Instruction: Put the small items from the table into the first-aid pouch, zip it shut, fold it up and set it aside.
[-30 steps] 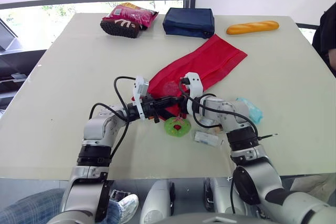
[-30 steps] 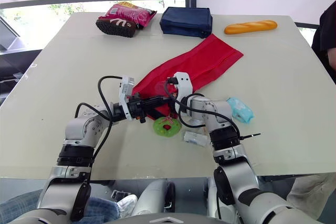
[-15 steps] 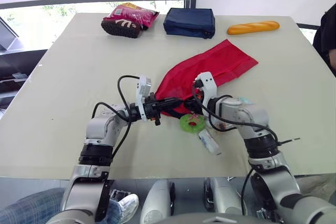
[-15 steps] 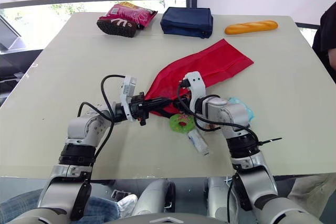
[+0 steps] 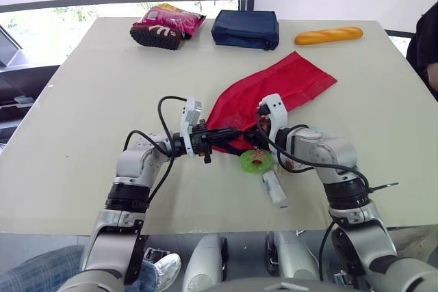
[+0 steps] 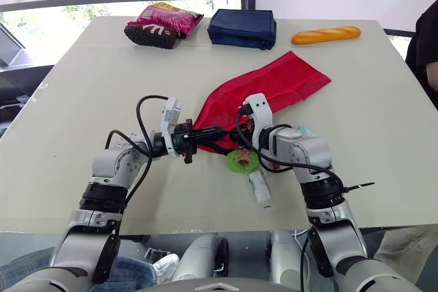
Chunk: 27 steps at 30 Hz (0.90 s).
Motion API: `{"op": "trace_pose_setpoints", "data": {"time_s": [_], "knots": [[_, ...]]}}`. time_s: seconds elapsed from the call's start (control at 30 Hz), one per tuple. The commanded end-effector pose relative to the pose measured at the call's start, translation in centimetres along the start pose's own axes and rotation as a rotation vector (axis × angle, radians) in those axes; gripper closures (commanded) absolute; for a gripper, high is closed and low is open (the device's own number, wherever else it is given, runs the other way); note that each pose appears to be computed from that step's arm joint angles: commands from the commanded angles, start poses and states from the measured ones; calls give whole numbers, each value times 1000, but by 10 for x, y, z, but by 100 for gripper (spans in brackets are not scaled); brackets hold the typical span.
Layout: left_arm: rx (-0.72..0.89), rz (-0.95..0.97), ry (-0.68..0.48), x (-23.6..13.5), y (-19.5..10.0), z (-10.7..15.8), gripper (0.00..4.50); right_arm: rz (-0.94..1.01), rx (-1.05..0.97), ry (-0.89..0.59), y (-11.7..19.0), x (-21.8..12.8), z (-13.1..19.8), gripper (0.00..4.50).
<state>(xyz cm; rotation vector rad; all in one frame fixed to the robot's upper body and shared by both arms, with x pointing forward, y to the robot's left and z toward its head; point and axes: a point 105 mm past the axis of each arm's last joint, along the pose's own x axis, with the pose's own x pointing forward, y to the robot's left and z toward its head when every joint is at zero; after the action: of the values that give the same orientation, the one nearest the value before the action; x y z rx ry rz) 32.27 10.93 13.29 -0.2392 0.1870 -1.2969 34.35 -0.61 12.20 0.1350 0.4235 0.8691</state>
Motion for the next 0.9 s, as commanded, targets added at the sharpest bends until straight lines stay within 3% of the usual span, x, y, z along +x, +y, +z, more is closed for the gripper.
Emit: {"op": "trace_pose_setpoints", "data": {"time_s": [0.03, 0.23, 0.4, 0.63, 0.9], "knots": [[28, 152, 2, -21, 21, 8, 450, 124, -27, -54, 29, 1, 14, 40], [25, 155, 2, -22, 20, 7, 450, 113, -10, -62, 30, 4, 14, 38], [24, 157, 2, -22, 20, 7, 450, 120, -8, -55, 32, 4, 14, 279], [24, 159, 2, -22, 21, 7, 450, 118, -8, -48, 31, 2, 13, 279], [45, 159, 37, -30, 24, 8, 450, 172, -65, -89, 33, -24, 16, 279]]}}
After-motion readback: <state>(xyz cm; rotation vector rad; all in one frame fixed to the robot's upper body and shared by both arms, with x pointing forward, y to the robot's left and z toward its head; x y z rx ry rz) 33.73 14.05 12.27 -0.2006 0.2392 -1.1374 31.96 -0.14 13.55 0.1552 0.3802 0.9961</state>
